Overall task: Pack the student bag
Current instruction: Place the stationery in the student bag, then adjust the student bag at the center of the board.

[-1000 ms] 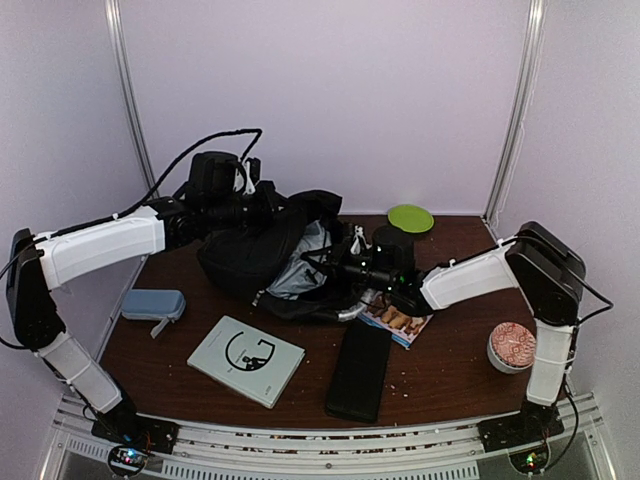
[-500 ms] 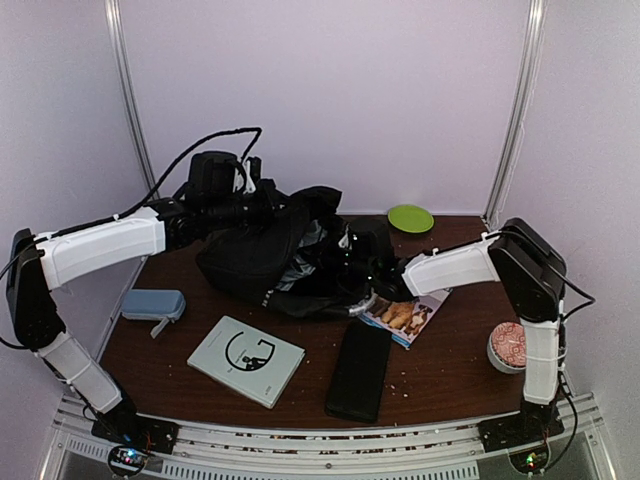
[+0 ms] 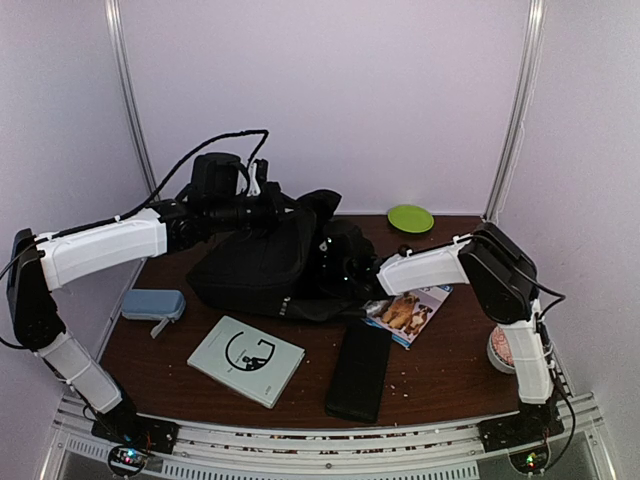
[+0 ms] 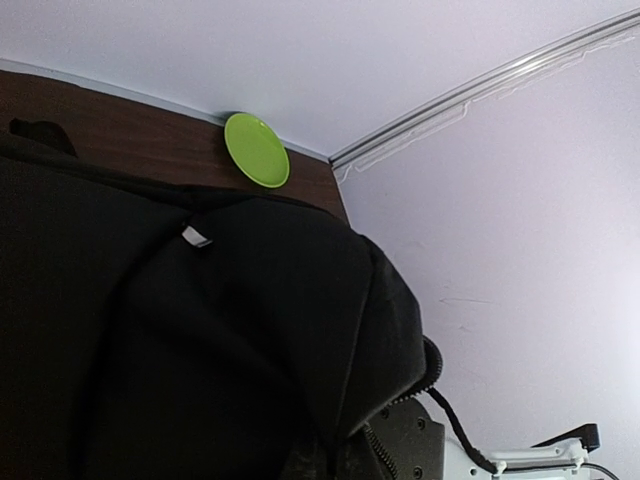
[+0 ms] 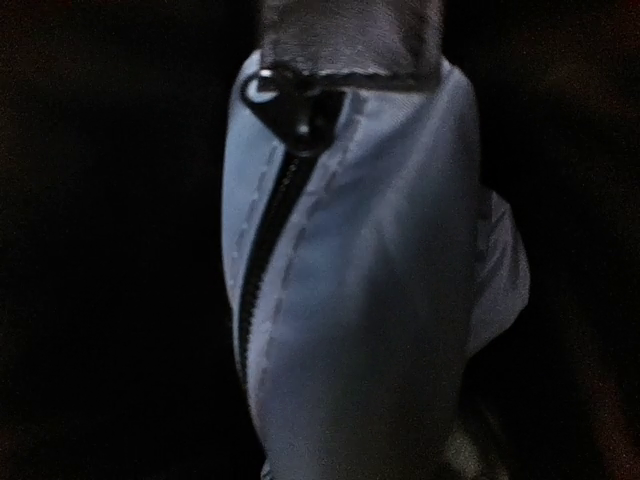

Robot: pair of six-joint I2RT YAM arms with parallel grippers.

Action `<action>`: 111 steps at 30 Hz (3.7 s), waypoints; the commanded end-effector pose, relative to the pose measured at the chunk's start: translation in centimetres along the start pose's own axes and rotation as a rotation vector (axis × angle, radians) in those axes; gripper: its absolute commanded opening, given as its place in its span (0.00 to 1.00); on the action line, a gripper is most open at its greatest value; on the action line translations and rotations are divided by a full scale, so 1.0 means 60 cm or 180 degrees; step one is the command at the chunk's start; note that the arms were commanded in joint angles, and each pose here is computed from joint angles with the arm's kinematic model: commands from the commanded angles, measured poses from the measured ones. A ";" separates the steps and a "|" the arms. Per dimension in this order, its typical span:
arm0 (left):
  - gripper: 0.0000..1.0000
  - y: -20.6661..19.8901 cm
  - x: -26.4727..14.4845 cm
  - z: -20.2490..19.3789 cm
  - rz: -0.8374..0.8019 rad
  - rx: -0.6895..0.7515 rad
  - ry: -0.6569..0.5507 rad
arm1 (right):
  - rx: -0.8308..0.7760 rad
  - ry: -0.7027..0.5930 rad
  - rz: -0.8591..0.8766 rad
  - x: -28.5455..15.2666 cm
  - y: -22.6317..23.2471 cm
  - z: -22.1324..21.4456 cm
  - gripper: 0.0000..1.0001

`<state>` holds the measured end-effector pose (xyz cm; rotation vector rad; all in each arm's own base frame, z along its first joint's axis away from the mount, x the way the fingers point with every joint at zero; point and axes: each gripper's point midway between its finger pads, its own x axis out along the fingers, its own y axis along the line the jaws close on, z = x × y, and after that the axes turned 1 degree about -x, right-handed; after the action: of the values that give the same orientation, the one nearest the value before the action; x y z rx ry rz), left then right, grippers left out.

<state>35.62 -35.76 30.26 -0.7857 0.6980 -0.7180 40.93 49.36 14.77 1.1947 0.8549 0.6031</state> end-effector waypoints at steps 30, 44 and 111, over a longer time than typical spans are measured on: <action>0.00 -0.098 -0.034 0.078 -0.0744 0.0448 -0.0398 | -0.0182 0.0966 0.0078 -0.036 0.063 -0.064 0.82; 0.00 -0.064 -0.065 0.105 -0.0505 0.0456 -0.0612 | -0.0524 0.0884 0.0047 -0.136 0.104 -0.044 0.92; 0.00 -0.065 -0.211 0.221 0.0777 0.2375 -0.1505 | -0.1739 -0.0075 -0.0292 -0.272 0.220 0.135 0.00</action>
<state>38.04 -25.20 37.57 -0.0918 0.2556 -0.5196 37.04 35.56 33.63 0.5590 0.6338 0.6794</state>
